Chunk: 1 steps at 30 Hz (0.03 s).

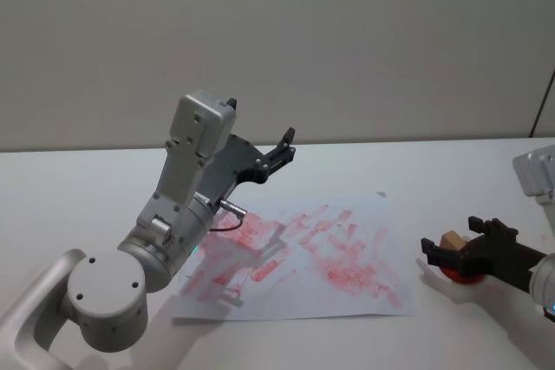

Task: Use the one hand to pick up the stamp and affix it onto the A4 paper.

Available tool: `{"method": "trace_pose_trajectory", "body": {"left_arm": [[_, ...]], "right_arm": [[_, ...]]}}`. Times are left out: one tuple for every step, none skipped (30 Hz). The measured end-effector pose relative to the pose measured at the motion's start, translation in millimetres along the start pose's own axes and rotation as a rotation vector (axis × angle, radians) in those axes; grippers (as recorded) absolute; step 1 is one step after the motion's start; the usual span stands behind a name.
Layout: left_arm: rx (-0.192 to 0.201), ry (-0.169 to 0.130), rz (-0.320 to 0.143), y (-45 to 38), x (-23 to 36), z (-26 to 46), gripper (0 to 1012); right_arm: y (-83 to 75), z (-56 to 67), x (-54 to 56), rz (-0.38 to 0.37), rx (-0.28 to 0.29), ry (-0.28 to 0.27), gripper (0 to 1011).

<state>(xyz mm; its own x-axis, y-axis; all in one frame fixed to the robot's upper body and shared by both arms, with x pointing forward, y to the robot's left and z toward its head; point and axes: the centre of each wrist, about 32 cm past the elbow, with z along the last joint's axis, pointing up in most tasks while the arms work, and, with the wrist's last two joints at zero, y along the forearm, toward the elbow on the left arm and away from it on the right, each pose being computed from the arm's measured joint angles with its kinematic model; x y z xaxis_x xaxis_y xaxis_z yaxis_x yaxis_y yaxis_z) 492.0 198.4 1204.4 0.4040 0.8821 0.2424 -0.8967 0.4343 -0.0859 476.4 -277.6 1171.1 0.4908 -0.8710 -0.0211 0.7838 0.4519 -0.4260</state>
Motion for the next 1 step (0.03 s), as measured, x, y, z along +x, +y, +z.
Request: {"method": "trace_pose_trajectory", "body": {"left_arm": [[0.0,0.0,0.0,0.0,0.0,0.0,1001]], "right_arm": [[0.0,0.0,0.0,0.0,0.0,0.0,1001]]}}
